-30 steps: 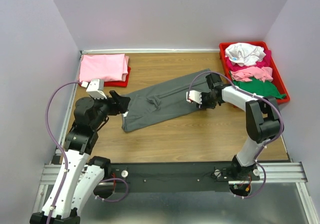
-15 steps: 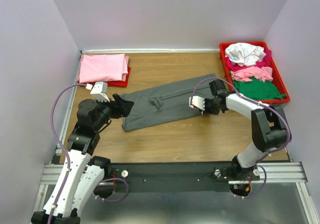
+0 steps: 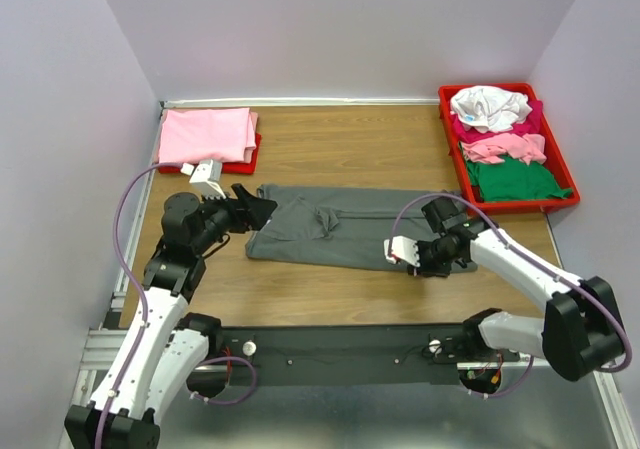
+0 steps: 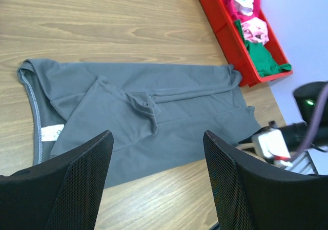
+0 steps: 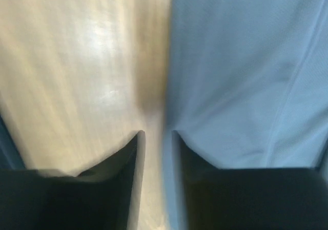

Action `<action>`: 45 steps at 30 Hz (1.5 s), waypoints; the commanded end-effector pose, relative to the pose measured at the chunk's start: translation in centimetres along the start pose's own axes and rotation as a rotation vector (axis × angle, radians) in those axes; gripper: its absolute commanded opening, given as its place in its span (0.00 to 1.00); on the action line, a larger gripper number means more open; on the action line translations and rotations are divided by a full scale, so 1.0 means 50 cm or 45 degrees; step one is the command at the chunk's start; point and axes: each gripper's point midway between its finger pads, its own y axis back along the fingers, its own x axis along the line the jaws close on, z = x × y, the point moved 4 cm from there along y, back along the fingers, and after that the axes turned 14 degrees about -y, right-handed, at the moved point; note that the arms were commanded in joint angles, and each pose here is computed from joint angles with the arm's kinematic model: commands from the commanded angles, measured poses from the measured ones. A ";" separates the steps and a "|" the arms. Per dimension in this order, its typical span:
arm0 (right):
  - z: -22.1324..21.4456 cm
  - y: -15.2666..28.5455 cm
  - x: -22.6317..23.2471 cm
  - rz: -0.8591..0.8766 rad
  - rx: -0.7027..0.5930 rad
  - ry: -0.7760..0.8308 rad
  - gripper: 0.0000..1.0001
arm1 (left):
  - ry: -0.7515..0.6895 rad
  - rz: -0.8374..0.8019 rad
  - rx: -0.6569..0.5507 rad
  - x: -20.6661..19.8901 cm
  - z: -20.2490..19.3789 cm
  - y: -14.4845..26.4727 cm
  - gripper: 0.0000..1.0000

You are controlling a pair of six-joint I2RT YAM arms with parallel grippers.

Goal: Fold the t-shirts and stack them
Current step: Fold the tshirt

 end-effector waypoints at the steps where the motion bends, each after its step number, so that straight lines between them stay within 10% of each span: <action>1: 0.039 0.047 0.030 0.061 -0.094 -0.089 0.53 | -0.004 -0.033 -0.027 -0.004 0.016 -0.014 0.79; 7: 0.243 0.115 -0.124 -0.068 -0.455 -0.288 0.80 | 0.077 0.044 -0.026 0.011 0.007 -0.016 0.75; 18: 0.522 -0.057 -0.369 0.442 -0.639 -0.902 0.77 | 0.144 0.124 -0.102 0.006 -0.007 0.053 0.74; 27: 0.524 -0.188 -0.423 0.371 -0.575 -1.007 0.77 | 0.112 0.116 -0.045 0.013 -0.022 0.038 0.74; 36: 0.505 -0.263 -0.340 0.543 -0.456 -1.002 0.64 | 0.114 0.110 -0.031 0.017 -0.029 0.029 0.74; 45: 0.512 -0.256 -0.370 0.461 -0.461 -1.050 0.19 | 0.105 0.112 -0.028 0.016 -0.025 0.028 0.74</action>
